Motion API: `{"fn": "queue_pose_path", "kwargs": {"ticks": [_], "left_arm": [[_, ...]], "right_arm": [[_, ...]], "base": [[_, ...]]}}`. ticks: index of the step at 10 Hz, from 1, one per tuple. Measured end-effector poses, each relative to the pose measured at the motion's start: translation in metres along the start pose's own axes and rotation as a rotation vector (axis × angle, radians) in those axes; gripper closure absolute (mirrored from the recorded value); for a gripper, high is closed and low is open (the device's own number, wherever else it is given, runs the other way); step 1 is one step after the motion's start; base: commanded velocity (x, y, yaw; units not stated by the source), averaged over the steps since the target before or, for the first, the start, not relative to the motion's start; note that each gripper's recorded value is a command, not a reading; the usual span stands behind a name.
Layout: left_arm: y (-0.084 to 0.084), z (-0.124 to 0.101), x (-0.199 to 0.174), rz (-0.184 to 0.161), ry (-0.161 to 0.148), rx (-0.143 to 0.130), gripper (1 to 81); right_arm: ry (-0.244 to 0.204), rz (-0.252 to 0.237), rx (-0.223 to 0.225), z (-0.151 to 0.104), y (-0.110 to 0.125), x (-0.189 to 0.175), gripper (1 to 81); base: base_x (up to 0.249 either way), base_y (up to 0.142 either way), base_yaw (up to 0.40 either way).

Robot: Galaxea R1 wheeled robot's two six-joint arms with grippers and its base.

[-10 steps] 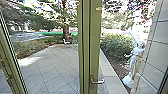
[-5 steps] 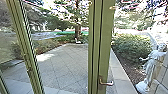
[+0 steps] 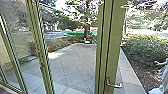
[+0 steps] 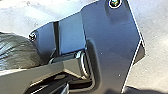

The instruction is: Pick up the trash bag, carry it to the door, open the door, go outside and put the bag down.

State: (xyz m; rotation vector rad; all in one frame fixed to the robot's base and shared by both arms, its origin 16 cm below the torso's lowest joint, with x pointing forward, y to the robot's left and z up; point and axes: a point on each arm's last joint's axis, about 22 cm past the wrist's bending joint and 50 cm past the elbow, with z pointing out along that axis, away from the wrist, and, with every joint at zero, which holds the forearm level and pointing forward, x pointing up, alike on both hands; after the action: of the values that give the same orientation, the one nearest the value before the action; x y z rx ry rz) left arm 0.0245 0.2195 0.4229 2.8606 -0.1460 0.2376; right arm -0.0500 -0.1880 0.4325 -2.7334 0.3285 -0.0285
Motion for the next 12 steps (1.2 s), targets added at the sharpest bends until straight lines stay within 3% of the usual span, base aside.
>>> {"fn": "queue_pose_path", "kwargs": {"ticks": [9,12], "left_arm": [[0.000,0.000,0.000,-0.002,0.002,0.000,81.1],[0.001,0.001,0.006,-0.006,0.010,0.000,81.1]], "right_arm": [[-0.012,0.002,0.005,0.002,-0.005,-0.009,1.0],[0.006,-0.003,0.010,0.003,-0.008,0.004,1.0]], "base": [[0.017,0.000,0.027],[0.000,0.000,0.000]]}}
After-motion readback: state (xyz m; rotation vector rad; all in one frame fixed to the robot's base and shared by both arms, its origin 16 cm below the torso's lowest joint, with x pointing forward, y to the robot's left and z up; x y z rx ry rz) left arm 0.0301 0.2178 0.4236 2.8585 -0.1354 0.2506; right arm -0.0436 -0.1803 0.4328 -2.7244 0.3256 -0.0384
